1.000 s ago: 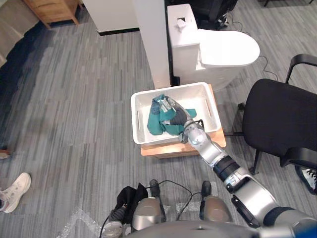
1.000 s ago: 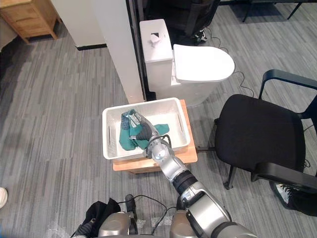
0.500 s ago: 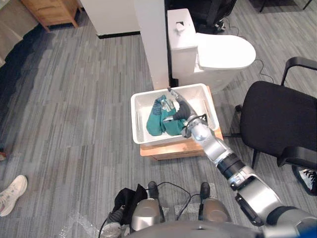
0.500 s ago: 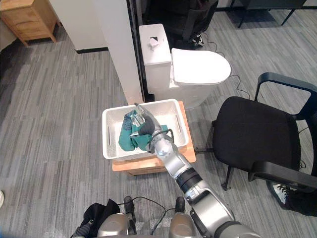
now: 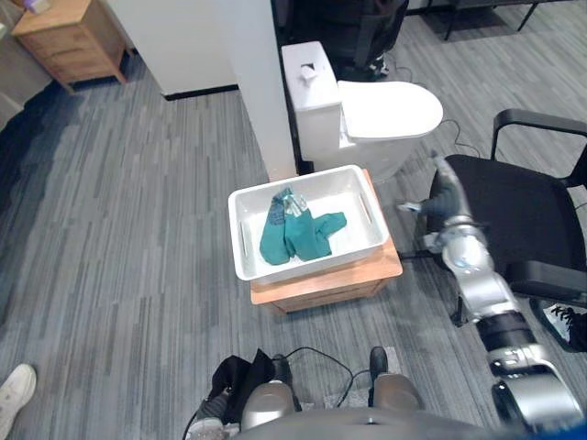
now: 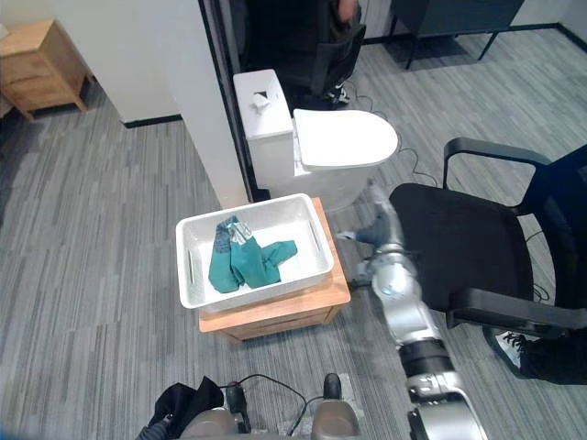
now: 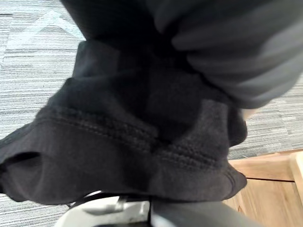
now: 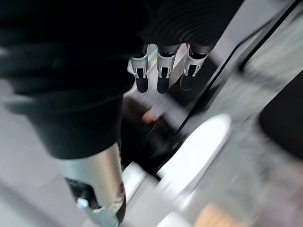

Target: Tidy the bed and pick cloth on bed and put in laundry

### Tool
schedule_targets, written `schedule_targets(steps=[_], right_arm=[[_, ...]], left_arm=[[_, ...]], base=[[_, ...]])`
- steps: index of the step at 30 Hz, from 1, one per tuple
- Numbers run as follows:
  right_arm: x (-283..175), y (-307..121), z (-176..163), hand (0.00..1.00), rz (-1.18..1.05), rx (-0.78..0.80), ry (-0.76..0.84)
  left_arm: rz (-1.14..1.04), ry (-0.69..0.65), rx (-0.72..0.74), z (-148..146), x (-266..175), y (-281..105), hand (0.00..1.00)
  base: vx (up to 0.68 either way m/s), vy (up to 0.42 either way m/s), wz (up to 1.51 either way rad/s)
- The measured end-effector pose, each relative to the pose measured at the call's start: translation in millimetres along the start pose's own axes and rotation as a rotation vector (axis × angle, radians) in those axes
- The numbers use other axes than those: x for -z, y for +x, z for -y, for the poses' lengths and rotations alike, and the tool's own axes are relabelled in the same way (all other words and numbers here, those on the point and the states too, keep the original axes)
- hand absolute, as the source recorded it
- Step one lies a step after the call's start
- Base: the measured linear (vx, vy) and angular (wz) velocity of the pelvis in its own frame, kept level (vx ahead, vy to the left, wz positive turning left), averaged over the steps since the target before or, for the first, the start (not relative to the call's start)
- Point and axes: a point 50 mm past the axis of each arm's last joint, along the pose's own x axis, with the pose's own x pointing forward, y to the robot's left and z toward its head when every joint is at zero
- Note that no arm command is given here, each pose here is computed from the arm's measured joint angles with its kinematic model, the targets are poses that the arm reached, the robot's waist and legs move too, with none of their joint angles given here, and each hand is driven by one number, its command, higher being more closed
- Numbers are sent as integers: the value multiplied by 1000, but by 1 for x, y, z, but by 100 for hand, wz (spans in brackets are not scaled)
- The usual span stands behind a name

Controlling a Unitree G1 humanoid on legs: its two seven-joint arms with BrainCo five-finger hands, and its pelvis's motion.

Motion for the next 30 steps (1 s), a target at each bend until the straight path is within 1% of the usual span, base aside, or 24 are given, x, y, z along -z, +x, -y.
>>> schedule_targets(steps=[3,6,8,10,11,13,15,17,19,25,28,30], right_arm=[[41,-22,16,0,-153,64,-10],[86,-51,17,0,-350,59,-13],[107,-74,7,0,-461,30,0],[125,-104,-11,0,-584,-13,34],[132,-117,-21,0,-643,-26,68],[149,-160,-49,0,-820,-76,137],[157,-189,-66,0,-932,-126,158],[159,-229,-91,0,-1086,-186,228],[164,-242,-92,0,-1158,-162,265],[171,-285,-95,0,-1311,-226,290],[171,-292,-96,0,-1345,-252,293],[172,-297,-97,0,-1365,-260,289]], left_arm=[[-23,-1,-1,0,9,-2,100],[-36,-3,1,1,14,-4,100],[-44,-8,3,2,17,-5,100],[-51,-17,8,5,19,-6,100],[-53,-22,9,6,19,-6,100],[-62,-55,8,10,20,-7,100],[-67,-67,6,11,21,-8,100],[-79,-99,-2,11,24,-8,100],[-89,-129,-13,11,26,-9,100],[-95,-163,-47,3,26,-8,100],[-89,-176,-52,1,25,-7,100],[-95,-227,-63,0,25,-7,100]], base=[[8,1,-5],[10,1,-6],[4,-2,-2],[-2,-7,-3],[13,-19,-6],[0,0,0],[11,-10,8],[10,-8,13],[-7,0,2],[19,3,8],[46,23,29],[49,-13,58]])
